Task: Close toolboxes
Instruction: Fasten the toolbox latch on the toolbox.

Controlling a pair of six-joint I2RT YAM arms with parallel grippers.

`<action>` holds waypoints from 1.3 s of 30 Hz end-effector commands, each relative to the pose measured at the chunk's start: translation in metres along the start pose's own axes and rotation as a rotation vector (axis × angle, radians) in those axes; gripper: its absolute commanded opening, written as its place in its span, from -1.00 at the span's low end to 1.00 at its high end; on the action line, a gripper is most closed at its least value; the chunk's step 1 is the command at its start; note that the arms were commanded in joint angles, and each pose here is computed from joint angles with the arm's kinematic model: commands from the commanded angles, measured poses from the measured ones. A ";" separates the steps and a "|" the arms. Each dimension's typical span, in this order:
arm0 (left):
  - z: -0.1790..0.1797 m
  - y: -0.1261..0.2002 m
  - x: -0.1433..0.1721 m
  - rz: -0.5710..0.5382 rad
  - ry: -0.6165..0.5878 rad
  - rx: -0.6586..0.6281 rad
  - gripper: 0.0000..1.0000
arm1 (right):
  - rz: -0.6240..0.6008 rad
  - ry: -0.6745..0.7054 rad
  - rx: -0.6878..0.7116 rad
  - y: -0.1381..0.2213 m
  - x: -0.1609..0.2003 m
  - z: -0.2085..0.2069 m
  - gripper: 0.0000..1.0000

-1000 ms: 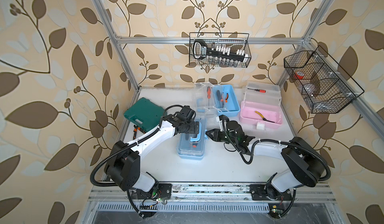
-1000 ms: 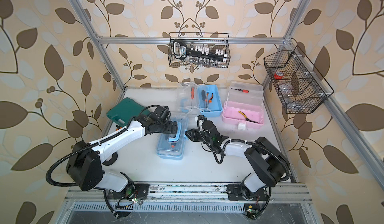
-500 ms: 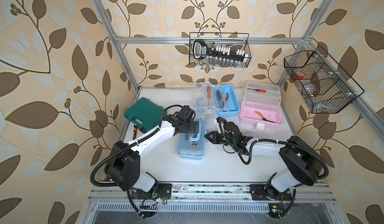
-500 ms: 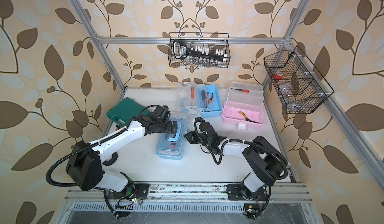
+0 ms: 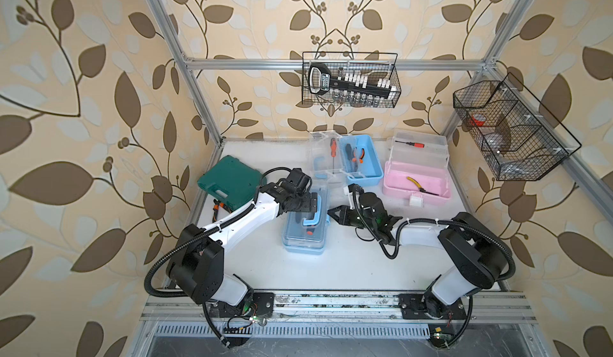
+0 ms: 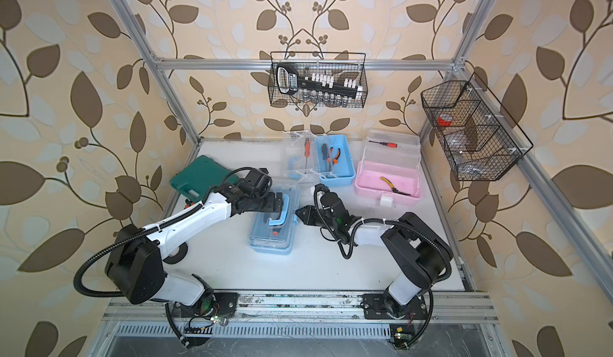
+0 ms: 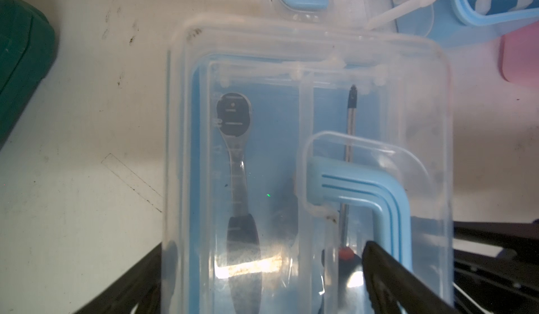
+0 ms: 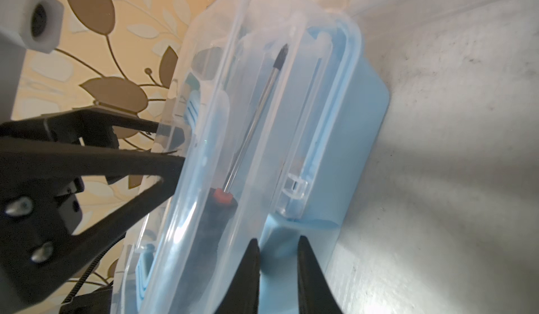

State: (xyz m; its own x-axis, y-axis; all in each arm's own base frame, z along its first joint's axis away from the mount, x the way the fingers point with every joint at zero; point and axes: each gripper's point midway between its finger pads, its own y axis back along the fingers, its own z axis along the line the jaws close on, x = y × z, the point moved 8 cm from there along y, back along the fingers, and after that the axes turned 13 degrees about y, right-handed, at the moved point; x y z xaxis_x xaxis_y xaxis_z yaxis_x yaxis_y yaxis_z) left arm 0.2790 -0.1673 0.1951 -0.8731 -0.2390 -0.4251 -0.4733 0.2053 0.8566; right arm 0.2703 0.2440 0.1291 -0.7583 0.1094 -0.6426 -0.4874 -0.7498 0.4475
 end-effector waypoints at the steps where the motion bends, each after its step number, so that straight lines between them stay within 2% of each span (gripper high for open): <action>1: 0.007 -0.021 0.031 0.151 -0.039 -0.036 0.98 | 0.090 -0.036 -0.027 -0.004 0.022 -0.006 -0.55; 5: 0.007 -0.022 0.031 0.154 -0.038 -0.038 0.98 | 0.076 -0.034 -0.023 -0.002 0.020 -0.005 -0.49; 11: 0.007 -0.021 0.032 0.154 -0.038 -0.038 0.98 | 0.057 -0.046 -0.014 0.004 0.023 -0.007 -0.70; 19: 0.008 -0.021 0.032 0.153 -0.037 -0.040 0.98 | 0.071 -0.060 0.015 0.005 0.030 -0.013 -0.82; 22: 0.009 -0.021 0.033 0.155 -0.037 -0.042 0.98 | 0.082 -0.060 0.040 0.004 0.033 -0.017 -0.97; 32: 0.009 -0.021 0.033 0.155 -0.036 -0.044 0.98 | 0.109 -0.020 0.133 0.006 0.041 -0.022 -1.00; 39: 0.009 -0.022 0.033 0.159 -0.036 -0.048 0.98 | 0.106 0.014 0.085 0.000 0.038 -0.011 -1.00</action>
State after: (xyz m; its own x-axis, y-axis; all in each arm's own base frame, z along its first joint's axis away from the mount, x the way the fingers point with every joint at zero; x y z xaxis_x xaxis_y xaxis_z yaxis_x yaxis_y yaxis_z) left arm 0.2810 -0.1696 0.1943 -0.8669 -0.2450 -0.4342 -0.4855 0.2169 0.8469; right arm 0.2501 0.2355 0.1023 -0.8047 0.0593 -0.5907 -0.4554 -0.6999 0.5502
